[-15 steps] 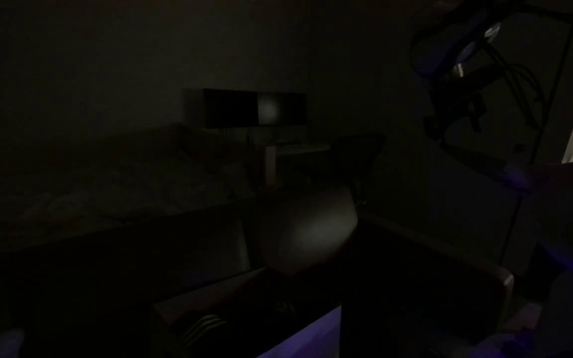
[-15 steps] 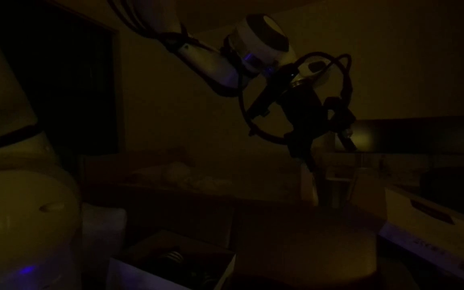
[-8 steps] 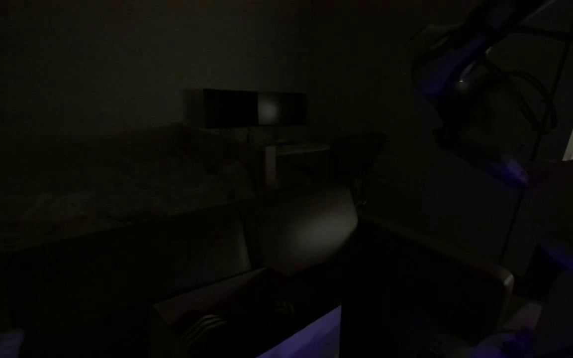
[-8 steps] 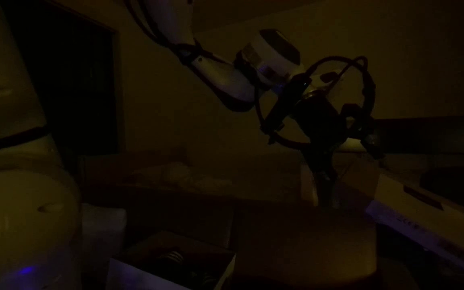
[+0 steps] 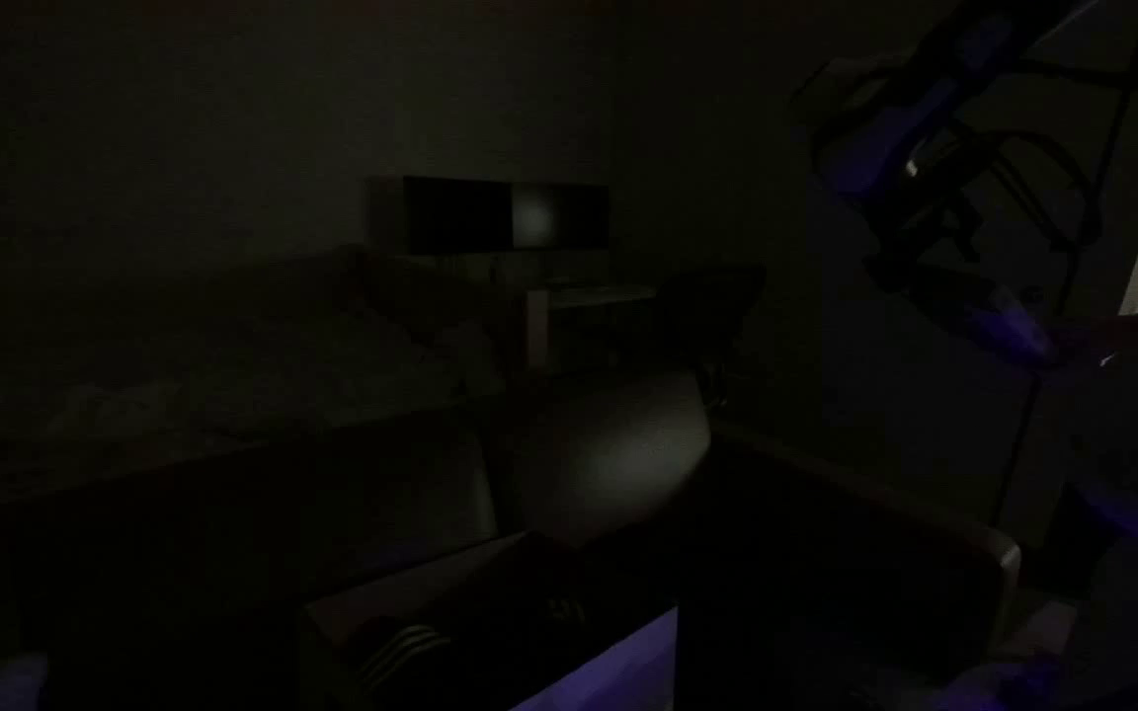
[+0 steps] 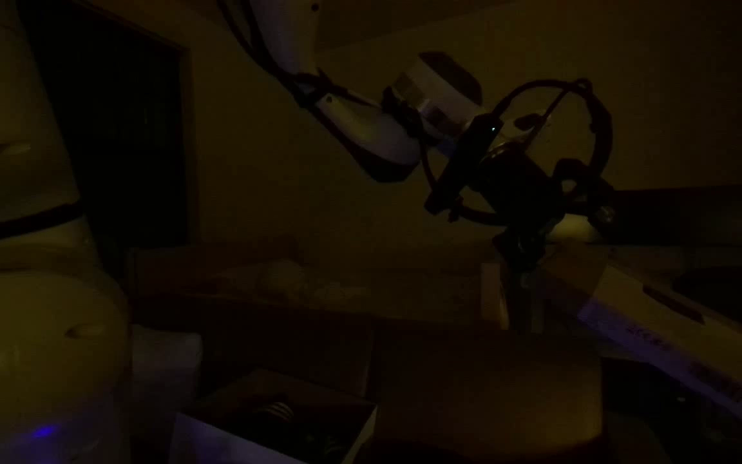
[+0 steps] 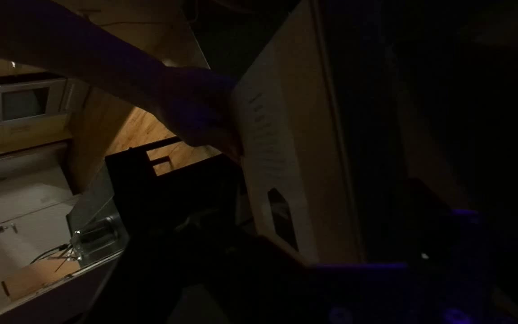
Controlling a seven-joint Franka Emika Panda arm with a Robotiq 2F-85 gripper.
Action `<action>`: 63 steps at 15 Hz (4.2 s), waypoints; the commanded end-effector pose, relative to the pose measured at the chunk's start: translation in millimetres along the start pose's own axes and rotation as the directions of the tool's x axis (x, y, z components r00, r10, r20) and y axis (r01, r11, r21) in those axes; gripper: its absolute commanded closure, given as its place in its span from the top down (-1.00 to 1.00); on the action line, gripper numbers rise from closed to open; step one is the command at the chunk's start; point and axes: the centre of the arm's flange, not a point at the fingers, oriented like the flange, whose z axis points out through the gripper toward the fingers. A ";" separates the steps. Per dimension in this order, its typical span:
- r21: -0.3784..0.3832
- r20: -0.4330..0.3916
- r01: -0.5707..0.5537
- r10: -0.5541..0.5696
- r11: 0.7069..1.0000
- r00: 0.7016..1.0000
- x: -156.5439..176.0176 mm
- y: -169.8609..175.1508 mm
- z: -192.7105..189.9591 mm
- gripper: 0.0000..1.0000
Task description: Put the book inside the box
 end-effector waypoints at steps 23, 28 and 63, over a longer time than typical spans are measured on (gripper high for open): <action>0.307 -0.185 0.169 -0.115 0.936 0.976 -8.2 -9.7 -99.9 -0.87; 0.343 -0.310 0.324 -0.219 0.881 0.925 -25.5 -34.4 -153.2 -0.87; 0.069 -0.555 0.959 -0.788 0.275 0.266 -138.3 -313.1 -294.9 -0.87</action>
